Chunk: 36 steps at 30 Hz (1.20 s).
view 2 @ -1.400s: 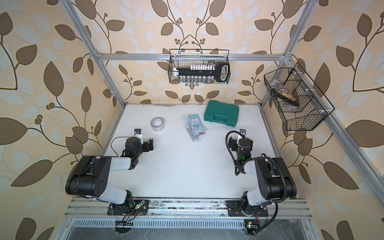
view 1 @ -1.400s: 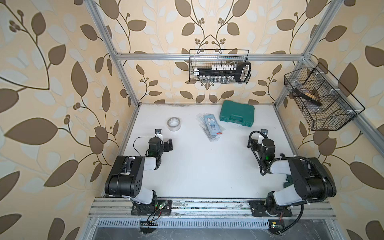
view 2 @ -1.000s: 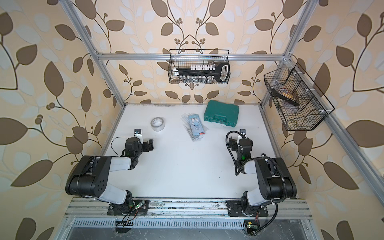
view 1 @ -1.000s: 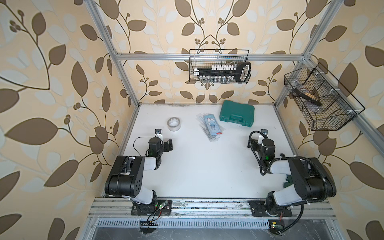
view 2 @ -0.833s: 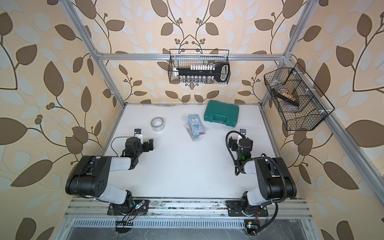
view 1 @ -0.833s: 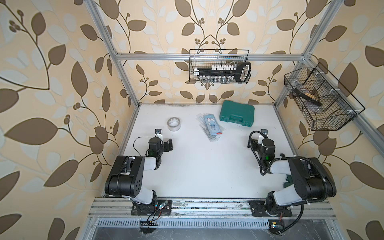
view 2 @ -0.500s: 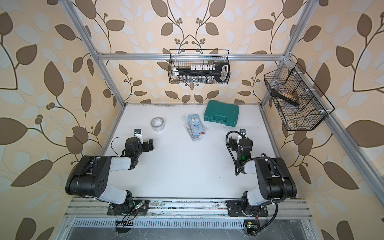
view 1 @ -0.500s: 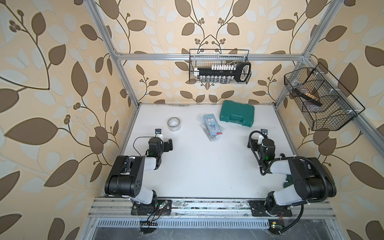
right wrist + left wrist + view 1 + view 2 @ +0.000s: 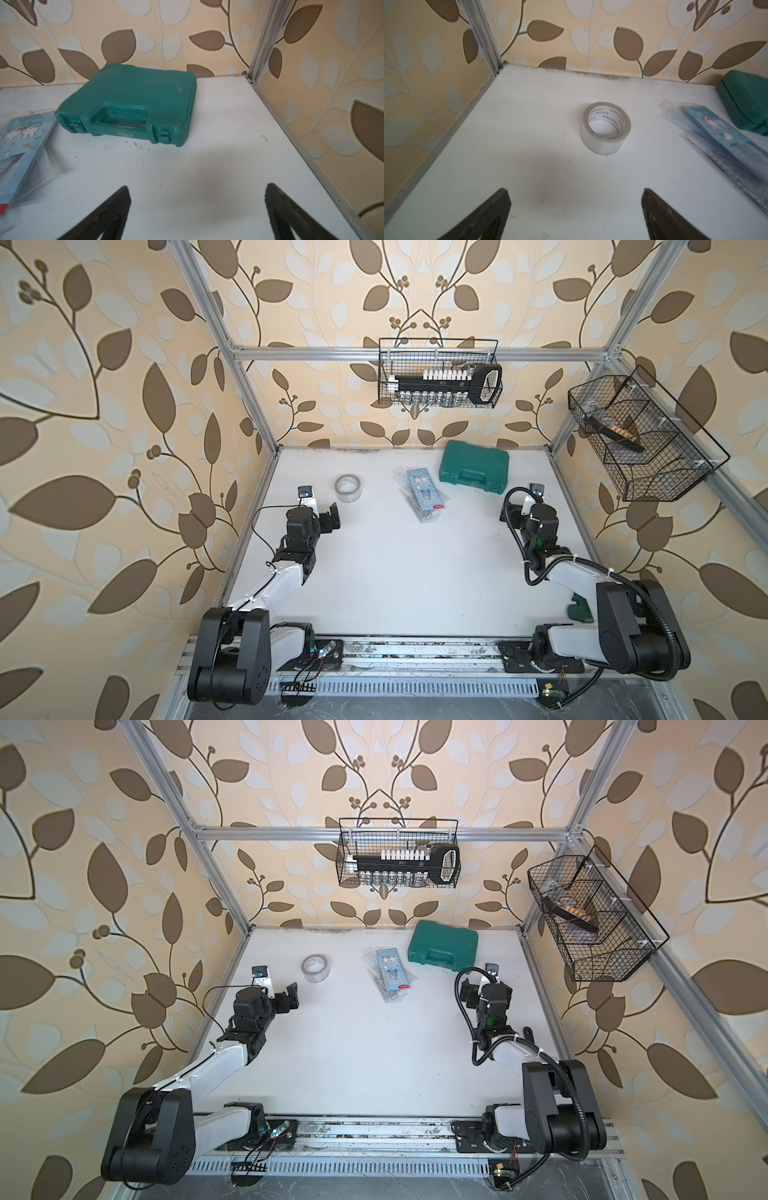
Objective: Open the ruler set and take out the ruler
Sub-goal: Pick up the ruler set bag from the ruler set bag.
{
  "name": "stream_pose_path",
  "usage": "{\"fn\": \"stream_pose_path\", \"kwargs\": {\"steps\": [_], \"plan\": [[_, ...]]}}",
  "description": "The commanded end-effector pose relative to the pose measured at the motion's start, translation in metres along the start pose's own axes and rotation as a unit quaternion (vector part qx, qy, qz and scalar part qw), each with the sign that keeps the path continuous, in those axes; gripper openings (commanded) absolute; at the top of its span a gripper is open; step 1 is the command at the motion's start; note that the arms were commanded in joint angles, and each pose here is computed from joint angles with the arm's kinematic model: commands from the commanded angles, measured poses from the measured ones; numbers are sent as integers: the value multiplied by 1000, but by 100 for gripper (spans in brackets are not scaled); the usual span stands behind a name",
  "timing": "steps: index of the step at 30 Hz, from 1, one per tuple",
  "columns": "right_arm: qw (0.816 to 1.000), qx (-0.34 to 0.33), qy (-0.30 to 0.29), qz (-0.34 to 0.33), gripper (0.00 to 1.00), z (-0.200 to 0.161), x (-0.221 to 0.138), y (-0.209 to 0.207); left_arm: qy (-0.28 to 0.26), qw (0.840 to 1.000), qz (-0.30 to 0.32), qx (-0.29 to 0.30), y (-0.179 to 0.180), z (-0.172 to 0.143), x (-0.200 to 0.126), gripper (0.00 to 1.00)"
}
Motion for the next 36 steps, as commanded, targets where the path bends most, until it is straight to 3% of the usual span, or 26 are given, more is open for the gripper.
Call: {"fn": "stream_pose_path", "kwargs": {"steps": [1,5,13,21,29,36], "plan": [[1000,5,17,-14,99,6,-6,0,0,999,-30,-34,-9,27,-9,99],[1000,-7,23,-4,99,28,-14,14,-16,995,-80,-55,-37,59,-8,99],[996,-45,53,57,99,45,-33,75,31,987,-157,16,-139,76,34,99],[988,-91,80,96,99,32,-40,119,126,965,-225,51,-234,45,81,99],[985,-100,92,101,99,20,-39,120,215,931,-294,-13,-298,3,93,99],[985,-102,93,103,99,16,-36,121,302,902,-295,-88,-313,-32,100,99]]}}
Point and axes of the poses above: each gripper's point midway between its finger pads, its own x axis out along the fingers, its own y axis along the line the jaws close on, z = x × y, the point moved 1 cm from there along -x, back along the fingers, and after that the axes turned 8 degrees about x, right-handed, at the moved point
